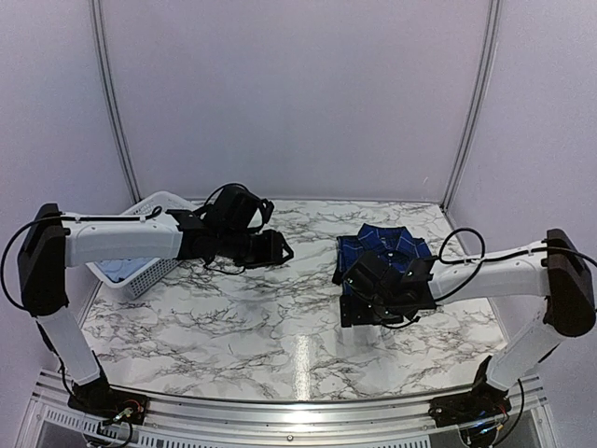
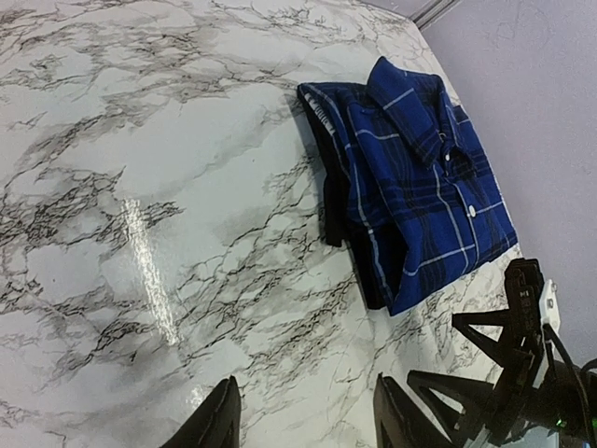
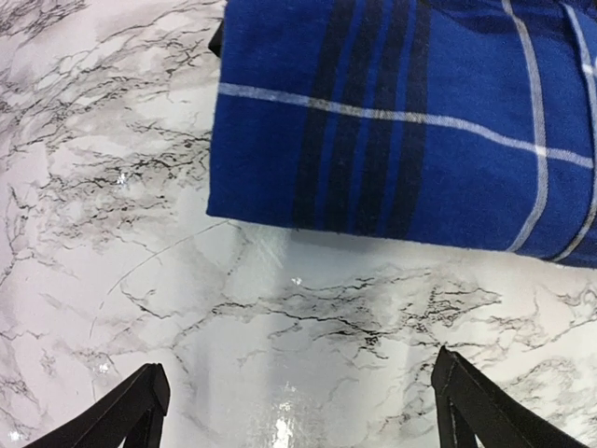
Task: Fold and stack the long sleeve shirts
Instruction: Move the square-folded shirt to the corner of the board.
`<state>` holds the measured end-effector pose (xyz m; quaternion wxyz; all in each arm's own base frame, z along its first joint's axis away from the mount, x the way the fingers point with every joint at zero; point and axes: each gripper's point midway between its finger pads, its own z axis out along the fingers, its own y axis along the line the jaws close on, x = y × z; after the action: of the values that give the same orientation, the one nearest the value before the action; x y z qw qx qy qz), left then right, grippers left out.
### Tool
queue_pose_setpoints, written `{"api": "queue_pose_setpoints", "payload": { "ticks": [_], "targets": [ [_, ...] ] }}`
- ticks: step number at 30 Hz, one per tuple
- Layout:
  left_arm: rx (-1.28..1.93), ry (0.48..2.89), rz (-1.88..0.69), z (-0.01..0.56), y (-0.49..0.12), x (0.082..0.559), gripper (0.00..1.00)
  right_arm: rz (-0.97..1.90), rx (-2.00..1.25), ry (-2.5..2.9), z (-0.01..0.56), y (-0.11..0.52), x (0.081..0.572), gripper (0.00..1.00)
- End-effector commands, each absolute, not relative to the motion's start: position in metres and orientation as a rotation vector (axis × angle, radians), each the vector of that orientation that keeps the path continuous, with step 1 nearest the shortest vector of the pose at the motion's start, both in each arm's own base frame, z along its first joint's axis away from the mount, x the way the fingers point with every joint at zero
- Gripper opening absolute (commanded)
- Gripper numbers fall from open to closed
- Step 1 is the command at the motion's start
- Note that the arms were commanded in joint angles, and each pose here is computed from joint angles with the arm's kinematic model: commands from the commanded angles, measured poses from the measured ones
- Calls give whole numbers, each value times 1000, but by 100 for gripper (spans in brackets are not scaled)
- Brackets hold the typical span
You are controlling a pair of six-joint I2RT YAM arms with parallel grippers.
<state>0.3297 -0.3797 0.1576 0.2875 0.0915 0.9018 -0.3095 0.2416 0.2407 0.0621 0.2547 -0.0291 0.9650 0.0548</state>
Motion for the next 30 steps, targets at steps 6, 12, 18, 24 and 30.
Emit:
{"api": "queue_pose_setpoints", "payload": {
  "ticks": [6,12,18,24,30],
  "targets": [
    [221,2383,-780,165,-341,318,55,127,58,2632,35,251,257,99],
    [184,2375,-755,166,-317,318,58,110,86,2630,24,248,270,99],
    [151,2356,-722,171,-302,324,75,41,166,2643,12,230,290,98],
    [144,2341,-716,176,-296,325,95,-9,200,2629,11,214,318,98],
    [142,2322,-713,183,-287,324,99,-34,272,2624,7,186,349,98]
  ]
}}
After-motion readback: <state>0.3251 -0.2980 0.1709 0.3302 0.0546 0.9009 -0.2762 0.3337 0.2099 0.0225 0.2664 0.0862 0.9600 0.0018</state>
